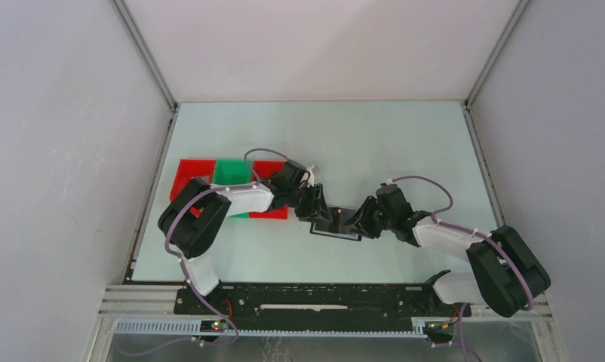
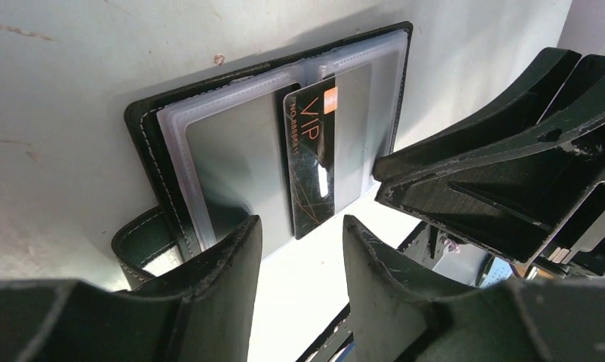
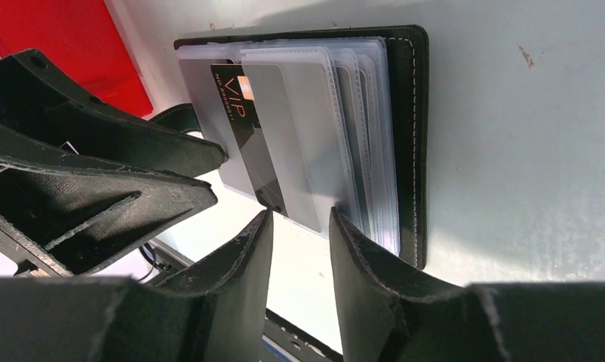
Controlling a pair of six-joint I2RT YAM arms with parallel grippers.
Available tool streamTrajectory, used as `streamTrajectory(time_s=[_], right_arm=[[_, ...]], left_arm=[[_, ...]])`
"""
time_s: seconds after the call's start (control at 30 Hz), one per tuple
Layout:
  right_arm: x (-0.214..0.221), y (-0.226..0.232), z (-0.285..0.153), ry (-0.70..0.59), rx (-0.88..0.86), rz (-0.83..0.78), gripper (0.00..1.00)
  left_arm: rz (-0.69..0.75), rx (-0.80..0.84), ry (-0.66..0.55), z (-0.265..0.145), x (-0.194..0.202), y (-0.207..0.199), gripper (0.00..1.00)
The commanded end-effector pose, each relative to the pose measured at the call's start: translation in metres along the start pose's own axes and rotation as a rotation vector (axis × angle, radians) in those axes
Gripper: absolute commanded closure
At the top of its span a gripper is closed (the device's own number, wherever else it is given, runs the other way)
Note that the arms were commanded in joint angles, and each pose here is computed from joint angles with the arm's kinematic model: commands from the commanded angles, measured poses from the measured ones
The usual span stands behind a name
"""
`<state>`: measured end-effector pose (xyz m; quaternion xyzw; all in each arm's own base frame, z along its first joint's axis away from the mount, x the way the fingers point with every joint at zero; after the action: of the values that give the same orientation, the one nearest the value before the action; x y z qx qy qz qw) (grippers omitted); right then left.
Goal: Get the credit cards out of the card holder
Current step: Remove the credit card from the card holder.
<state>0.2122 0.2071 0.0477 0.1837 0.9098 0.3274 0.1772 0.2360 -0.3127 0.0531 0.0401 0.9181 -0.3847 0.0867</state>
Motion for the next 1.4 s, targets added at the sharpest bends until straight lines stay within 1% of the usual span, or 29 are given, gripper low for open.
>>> streamTrajectory(time_s=[0.0, 0.23, 0.43, 0.57, 0.83, 0.97, 1.13, 1.37], right_arm=[[0.016, -0.062, 0.006, 0.013, 0.234, 0.043, 0.56], [0.022, -0.081, 0.006, 0.020, 0.247, 0.096, 0.57], [0.024, -0.094, 0.001, 0.014, 0.261, 0.124, 0.57], [0.026, -0.101, 0.001, 0.020, 0.275, 0.132, 0.57], [0.026, -0.102, 0.003, 0.014, 0.256, 0.141, 0.57], [0.026, -0.102, 0.003, 0.016, 0.255, 0.142, 0.57], [0.024, -0.093, 0.003, 0.026, 0.216, 0.131, 0.57], [0.003, -0.052, -0.012, -0.027, 0.111, 0.055, 0.57]], left_arm=[[0.020, 0.051, -0.019, 0.003, -0.013, -0.015, 0.50], [0.009, 0.055, 0.012, 0.012, -0.009, -0.010, 0.48], [0.012, 0.031, 0.020, 0.018, -0.007, 0.000, 0.40], [0.009, 0.017, 0.034, 0.023, -0.004, 0.006, 0.38], [0.009, 0.057, 0.032, 0.033, -0.005, 0.007, 0.38], [0.009, 0.063, 0.024, 0.032, -0.005, 0.007, 0.41], [0.008, 0.057, 0.014, 0.030, -0.005, 0.007, 0.41], [0.011, 0.006, -0.011, 0.022, -0.006, 0.015, 0.41]])
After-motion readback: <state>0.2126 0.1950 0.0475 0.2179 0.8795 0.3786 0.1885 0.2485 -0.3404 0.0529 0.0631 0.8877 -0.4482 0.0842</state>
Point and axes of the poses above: each gripper's point midway between its finger pads, its own z axis out along the fingers, its own y axis along the line the jaws close on, x = y × z, the point moved 2 cm from there along -z, back along the fingers, and after that the axes turned 3 degrees about -z, right-handed, at the moved point
